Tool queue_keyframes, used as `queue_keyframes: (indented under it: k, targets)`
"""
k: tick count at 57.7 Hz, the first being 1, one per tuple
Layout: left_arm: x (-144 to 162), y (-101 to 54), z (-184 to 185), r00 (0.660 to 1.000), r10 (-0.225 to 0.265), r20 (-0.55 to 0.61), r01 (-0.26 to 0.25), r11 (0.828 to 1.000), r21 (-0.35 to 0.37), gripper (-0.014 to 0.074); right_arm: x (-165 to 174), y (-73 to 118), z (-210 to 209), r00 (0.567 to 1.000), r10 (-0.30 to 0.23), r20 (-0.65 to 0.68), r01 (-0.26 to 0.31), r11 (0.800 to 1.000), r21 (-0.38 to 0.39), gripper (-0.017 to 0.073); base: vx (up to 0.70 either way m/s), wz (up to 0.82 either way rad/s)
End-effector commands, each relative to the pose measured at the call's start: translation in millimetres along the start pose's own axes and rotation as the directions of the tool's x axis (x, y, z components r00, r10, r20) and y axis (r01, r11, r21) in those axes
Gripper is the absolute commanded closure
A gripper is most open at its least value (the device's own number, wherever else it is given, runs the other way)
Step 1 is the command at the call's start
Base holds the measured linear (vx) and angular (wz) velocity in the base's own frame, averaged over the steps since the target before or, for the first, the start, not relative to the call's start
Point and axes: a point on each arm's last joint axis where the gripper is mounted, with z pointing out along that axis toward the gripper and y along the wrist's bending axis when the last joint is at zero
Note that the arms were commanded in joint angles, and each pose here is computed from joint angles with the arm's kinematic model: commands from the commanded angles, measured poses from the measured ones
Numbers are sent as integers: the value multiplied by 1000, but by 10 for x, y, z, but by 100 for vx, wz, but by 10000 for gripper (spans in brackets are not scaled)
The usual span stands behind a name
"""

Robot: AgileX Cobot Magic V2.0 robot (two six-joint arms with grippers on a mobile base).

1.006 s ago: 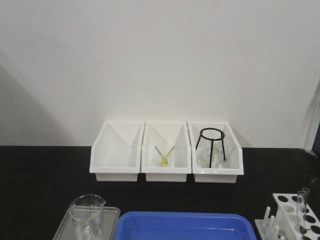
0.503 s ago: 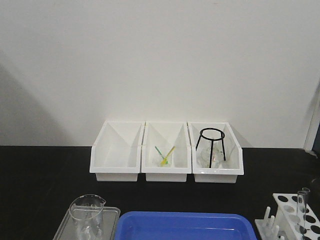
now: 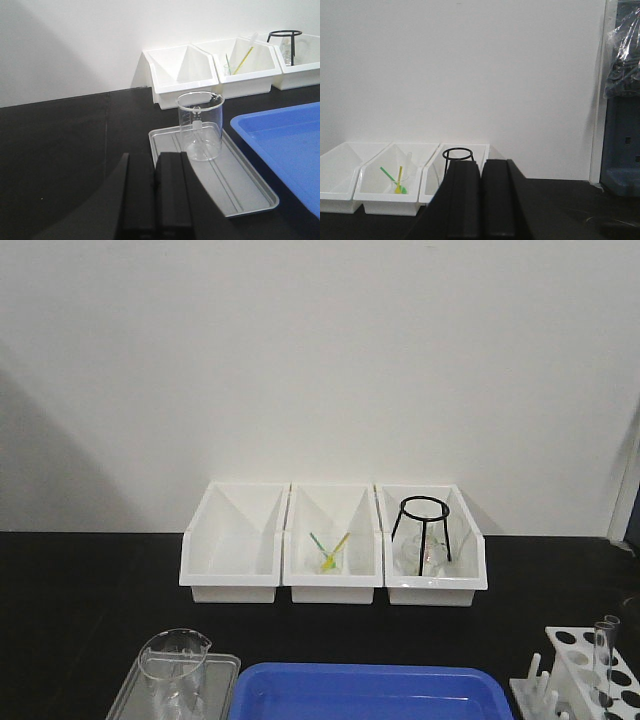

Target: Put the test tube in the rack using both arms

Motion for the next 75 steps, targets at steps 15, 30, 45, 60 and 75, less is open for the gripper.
queue_keyframes:
  k: [15, 30, 45, 60, 75]
  targets:
    - [-145, 9, -22, 994, -8, 108, 9, 1000, -6, 600, 393, 10, -153, 989, -148, 1, 148, 989, -8, 570, 0, 0]
    - [-145, 9, -22, 994, -8, 108, 9, 1000, -6, 600, 994, 9, -484, 989, -147, 26, 147, 989, 3, 570, 0, 0]
    - [-145, 9, -22, 994, -8, 108, 9, 1000, -6, 600, 1005, 7, -484, 991, -134, 2, 134, 991, 1, 570, 0, 0]
    - [-145, 9, -22, 994, -8, 108, 9, 1000, -6, 600, 1012, 6, -484, 991, -134, -6, 134, 991, 0, 570, 0, 0]
    - [-145, 9, -22, 994, -8, 108, 9, 1000, -6, 600, 1013, 6, -484, 991, -134, -7, 134, 991, 0, 570, 0, 0]
